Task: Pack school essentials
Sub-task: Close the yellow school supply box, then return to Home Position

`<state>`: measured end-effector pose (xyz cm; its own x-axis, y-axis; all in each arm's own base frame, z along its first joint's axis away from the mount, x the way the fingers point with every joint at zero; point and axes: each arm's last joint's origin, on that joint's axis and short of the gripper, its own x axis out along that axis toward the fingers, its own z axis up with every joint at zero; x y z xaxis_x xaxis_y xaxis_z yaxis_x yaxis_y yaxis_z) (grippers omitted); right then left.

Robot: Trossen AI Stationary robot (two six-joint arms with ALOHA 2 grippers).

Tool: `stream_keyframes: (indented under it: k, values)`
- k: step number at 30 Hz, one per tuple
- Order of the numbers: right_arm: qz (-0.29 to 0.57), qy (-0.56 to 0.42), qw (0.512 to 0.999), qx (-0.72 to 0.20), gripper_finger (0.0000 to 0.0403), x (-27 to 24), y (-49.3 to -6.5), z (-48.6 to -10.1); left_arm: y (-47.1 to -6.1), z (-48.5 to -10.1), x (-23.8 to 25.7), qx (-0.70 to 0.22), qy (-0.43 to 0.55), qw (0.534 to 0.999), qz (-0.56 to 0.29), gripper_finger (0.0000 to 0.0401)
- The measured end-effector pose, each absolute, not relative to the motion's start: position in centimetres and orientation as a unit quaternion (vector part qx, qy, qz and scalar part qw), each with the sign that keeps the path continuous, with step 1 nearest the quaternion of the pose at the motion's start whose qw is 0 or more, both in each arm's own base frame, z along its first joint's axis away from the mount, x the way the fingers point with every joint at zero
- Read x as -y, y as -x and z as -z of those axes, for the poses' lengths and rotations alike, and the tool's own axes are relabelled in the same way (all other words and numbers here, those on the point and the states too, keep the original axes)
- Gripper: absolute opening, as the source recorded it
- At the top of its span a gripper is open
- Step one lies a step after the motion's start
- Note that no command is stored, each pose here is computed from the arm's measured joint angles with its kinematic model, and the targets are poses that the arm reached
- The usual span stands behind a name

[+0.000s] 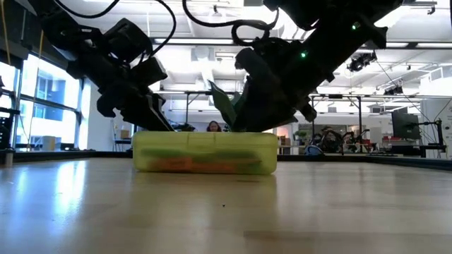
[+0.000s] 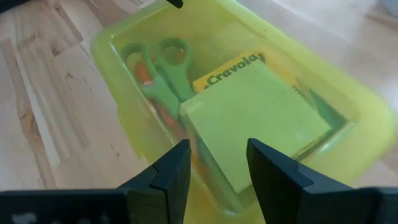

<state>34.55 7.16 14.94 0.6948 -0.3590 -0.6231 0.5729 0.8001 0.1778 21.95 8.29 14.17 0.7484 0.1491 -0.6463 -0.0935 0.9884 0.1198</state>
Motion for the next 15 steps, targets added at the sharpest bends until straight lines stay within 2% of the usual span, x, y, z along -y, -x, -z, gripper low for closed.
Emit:
stream_keyframes:
  k: [7, 15]
  values:
    - [0.229, -0.140, 0.926, -0.267, 0.0149, -6.8, -33.8, -18.4, -21.5, -15.9, -8.1, -0.314, -0.036, 0.946, -0.075, 0.0115]
    - [0.210, -0.084, 0.947, -0.226, 0.0149, -5.4, -30.8, -25.0, -20.4, -19.2, -7.7, -0.240, -0.058, 0.965, -0.087, 0.0115]
